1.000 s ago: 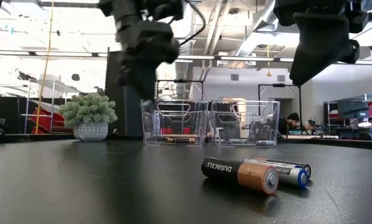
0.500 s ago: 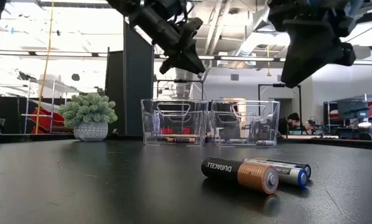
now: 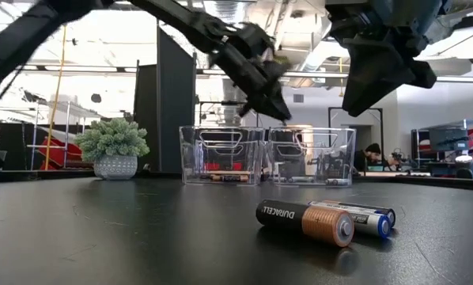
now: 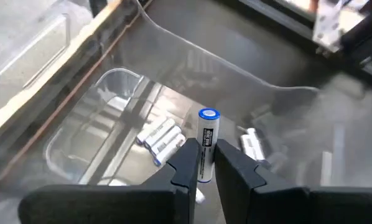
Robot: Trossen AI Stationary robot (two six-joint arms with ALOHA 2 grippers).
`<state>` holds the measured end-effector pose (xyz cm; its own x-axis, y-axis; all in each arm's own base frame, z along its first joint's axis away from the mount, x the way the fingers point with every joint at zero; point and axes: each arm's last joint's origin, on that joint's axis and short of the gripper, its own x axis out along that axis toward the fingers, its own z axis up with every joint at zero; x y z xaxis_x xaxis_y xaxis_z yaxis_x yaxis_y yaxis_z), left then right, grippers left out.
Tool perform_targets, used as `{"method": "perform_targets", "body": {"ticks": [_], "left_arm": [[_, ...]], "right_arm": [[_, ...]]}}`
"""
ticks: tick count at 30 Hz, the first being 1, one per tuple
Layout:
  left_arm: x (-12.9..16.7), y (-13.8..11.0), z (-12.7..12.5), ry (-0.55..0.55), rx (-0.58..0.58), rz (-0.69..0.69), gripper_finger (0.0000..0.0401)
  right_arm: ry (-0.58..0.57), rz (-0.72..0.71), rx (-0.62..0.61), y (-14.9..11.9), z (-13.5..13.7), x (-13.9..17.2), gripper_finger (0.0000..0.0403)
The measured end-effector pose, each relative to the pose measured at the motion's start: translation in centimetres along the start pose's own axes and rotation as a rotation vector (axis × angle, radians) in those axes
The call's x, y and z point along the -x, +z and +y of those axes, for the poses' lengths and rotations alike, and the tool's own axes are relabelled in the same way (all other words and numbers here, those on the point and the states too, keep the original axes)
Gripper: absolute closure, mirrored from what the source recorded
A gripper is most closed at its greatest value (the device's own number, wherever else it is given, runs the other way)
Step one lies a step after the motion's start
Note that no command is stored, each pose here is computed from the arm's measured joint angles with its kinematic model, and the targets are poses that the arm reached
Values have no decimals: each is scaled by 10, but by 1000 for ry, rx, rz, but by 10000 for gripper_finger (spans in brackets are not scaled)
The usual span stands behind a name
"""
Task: Sort batteries
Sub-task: Put the white battery into the right transparent bin
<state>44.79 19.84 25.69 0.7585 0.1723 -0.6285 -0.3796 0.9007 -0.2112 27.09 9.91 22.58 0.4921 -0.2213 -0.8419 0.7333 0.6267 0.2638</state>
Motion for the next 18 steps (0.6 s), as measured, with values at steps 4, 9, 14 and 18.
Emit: {"method": "perform_targets", "body": {"ticks": [4,9,14,18], "left_arm": [[-31,5,4,6,-41,50,360],[-64,7,9,10,-29,55,360],[-80,2,13,19,-47,101,360],[-81,-2,13,74,-125,123,360]], "right_arm": [[-5,-1,2,1,-1,-1,322],[-5,-1,-19,1,-1,-1,322],[1,-3,-27,1,0,-1,322],[4,-3,-44,1,0,0,322]]}}
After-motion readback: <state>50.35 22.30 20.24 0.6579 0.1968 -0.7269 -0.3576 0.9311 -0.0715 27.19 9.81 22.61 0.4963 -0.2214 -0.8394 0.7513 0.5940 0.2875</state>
